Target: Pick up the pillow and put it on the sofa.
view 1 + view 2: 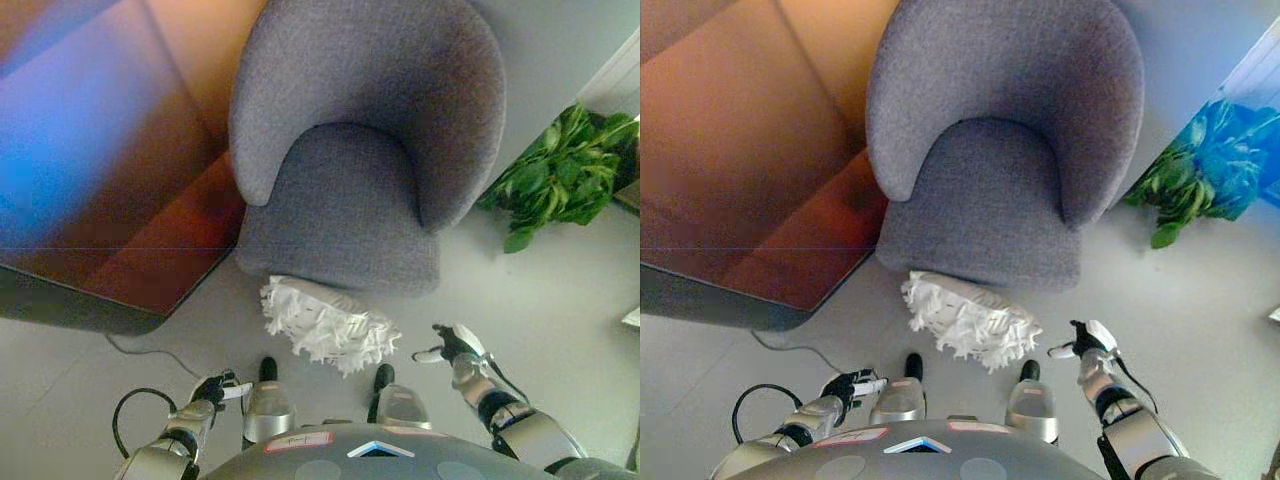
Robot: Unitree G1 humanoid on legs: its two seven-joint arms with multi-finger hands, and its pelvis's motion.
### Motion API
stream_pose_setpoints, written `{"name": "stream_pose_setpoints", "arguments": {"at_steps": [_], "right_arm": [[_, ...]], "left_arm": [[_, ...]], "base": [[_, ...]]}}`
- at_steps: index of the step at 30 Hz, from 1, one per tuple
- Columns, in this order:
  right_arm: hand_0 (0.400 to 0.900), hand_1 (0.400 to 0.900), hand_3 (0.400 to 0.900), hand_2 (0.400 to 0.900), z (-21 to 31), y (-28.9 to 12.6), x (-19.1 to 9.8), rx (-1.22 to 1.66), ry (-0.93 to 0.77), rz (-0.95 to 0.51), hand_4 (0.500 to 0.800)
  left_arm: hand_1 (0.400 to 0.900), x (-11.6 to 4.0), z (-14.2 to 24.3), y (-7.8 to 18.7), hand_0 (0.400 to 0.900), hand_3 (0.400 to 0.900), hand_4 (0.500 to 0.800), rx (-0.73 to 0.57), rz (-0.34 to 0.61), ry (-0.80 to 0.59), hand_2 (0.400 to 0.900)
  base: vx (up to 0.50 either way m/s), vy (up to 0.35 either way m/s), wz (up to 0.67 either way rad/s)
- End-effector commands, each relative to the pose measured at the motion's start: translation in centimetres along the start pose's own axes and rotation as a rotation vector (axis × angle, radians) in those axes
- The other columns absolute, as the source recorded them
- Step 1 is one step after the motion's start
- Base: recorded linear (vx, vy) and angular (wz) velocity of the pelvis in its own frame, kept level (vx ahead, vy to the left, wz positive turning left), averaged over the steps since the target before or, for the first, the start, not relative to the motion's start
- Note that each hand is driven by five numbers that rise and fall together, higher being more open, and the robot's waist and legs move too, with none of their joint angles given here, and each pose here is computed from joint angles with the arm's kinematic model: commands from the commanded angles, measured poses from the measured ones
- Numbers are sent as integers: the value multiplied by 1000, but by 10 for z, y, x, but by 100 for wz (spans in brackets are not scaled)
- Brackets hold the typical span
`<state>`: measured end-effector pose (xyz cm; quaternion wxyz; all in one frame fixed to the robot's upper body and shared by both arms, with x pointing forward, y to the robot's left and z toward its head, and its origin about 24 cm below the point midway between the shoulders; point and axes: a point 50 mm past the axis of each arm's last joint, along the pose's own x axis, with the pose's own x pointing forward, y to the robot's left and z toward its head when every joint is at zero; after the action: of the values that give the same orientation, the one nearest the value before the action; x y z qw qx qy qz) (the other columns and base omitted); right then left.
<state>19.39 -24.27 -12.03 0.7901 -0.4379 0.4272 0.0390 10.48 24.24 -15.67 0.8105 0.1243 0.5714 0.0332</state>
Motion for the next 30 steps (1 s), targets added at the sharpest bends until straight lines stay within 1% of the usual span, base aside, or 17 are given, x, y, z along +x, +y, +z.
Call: {"name": "stream_pose_setpoints", "arguments": {"at_steps": [1,5,8,12,16,17,22,27,30], "right_arm": [[900,900,900,900,69,-83,12,11,-166,-170,800],[900,900,900,900,102,-123,10,33,-205,-205,800],[900,900,900,900,111,-133,8,44,-215,-212,800],[900,900,900,900,127,-149,3,47,-239,-253,800],[900,900,900,900,134,-163,0,17,-246,-289,800],[900,900,900,900,135,-173,-2,14,-247,-301,800],[900,900,900,900,142,-195,-8,8,-263,-319,800],[900,900,900,900,144,-204,-11,2,-268,-355,800],[900,900,900,900,148,-217,-16,5,-271,-394,800]], "left_arm": [[900,0,39,35,900,900,800,3,77,-100,900],[900,-1,59,43,900,900,800,-11,85,-146,900],[900,-1,63,43,900,900,800,-20,83,-157,900],[900,-2,68,44,900,900,800,-62,92,-187,900],[900,-3,71,46,900,900,800,-78,90,-211,900],[900,-4,73,45,900,900,800,-79,84,-221,900],[900,-4,73,40,900,900,800,-99,62,-252,900],[900,-5,77,32,900,900,800,-123,41,-290,900],[900,-5,80,33,900,900,800,-137,39,-302,900]], "base": [[-226,9,32],[-156,50,24],[-77,104,7],[-51,119,-2],[-52,90,1],[-62,117,0],[-59,125,-4],[-39,87,0],[-60,25,1]]}}
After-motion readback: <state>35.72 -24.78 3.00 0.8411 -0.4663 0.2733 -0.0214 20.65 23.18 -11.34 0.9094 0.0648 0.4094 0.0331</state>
